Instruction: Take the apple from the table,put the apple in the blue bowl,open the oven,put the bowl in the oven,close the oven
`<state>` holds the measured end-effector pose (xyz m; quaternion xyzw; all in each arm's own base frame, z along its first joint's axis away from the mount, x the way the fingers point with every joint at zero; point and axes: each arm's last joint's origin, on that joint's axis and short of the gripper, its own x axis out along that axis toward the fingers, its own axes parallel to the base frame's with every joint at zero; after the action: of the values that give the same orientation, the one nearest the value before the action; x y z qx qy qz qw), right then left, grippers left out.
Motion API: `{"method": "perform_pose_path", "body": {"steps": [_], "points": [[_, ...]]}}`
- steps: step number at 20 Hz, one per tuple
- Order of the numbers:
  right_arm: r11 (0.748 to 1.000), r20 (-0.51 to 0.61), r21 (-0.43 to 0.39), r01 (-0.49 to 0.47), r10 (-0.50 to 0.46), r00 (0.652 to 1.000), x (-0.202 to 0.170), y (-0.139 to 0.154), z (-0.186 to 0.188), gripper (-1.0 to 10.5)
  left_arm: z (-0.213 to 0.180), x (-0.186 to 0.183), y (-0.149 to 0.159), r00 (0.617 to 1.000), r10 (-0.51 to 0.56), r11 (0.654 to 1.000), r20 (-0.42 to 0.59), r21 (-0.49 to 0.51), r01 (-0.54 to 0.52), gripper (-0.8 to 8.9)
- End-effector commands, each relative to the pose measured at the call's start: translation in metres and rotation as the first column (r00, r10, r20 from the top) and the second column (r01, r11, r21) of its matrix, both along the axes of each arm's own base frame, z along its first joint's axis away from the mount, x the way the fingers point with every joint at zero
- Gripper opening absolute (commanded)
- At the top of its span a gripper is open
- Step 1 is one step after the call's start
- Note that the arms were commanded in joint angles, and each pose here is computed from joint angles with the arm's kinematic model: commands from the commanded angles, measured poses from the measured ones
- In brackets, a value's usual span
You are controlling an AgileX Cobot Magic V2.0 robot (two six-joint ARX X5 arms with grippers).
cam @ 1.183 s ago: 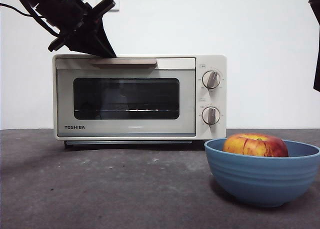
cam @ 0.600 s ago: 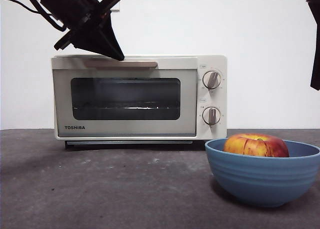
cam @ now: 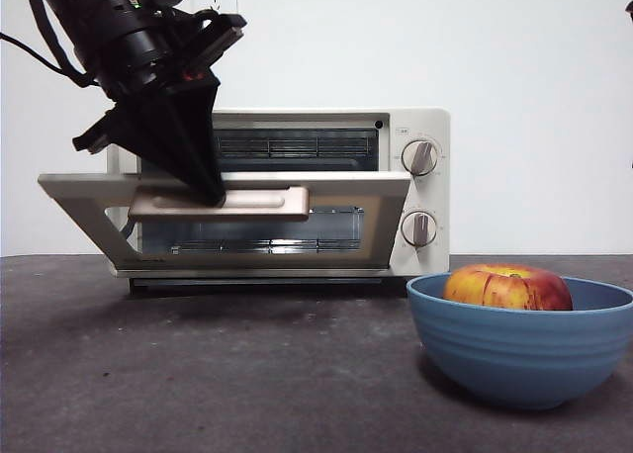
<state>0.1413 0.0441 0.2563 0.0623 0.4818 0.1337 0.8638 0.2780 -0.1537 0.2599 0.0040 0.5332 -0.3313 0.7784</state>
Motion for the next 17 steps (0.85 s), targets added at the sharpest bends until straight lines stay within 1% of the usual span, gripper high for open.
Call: {"method": "perform_pose_path", "body": {"steps": [1, 4, 6, 9, 11, 14, 17], "points": [[1.0, -0.018, 0.015, -0.01, 0.01, 1.0, 0.007, 0.0, -0.002, 4.5, -0.002, 0.0, -0.005, 0.999, -0.04, 0.999, -0.003, 0.022, 0.04, 0.07], [0.999, -0.071, 0.033, -0.016, 0.019, 0.997, 0.019, 0.002, -0.011, 4.5, 0.002, -0.006, -0.004, 0.998, -0.062, 0.998, -0.007, 0.032, 0.062, 0.07], [0.999, -0.102, 0.032, -0.023, 0.027, 0.994, 0.028, 0.004, -0.018, 4.5, 0.013, -0.009, -0.002, 0.998, -0.055, 0.998, 0.041, 0.007, 0.055, 0.07], [0.997, -0.147, 0.064, -0.046, 0.055, 0.988, 0.041, 0.009, -0.029, 4.3, 0.042, -0.018, 0.01, 0.987, -0.013, 0.998, 0.16, -0.058, 0.022, 0.07], [0.995, -0.171, 0.075, -0.06, 0.072, 0.983, 0.048, 0.011, -0.035, 4.3, 0.063, -0.026, 0.023, 0.969, 0.036, 0.994, 0.243, -0.109, -0.009, 0.07], [0.996, -0.191, 0.068, -0.063, 0.075, 0.979, 0.054, 0.012, -0.042, 4.0, 0.081, -0.042, 0.049, 0.939, 0.129, 0.983, 0.319, -0.168, -0.078, 0.07], [0.996, -0.205, 0.066, -0.063, 0.075, 0.976, 0.061, 0.014, -0.049, 3.6, 0.073, -0.066, 0.073, 0.915, 0.209, 0.968, 0.345, -0.205, -0.144, 0.07]]}}
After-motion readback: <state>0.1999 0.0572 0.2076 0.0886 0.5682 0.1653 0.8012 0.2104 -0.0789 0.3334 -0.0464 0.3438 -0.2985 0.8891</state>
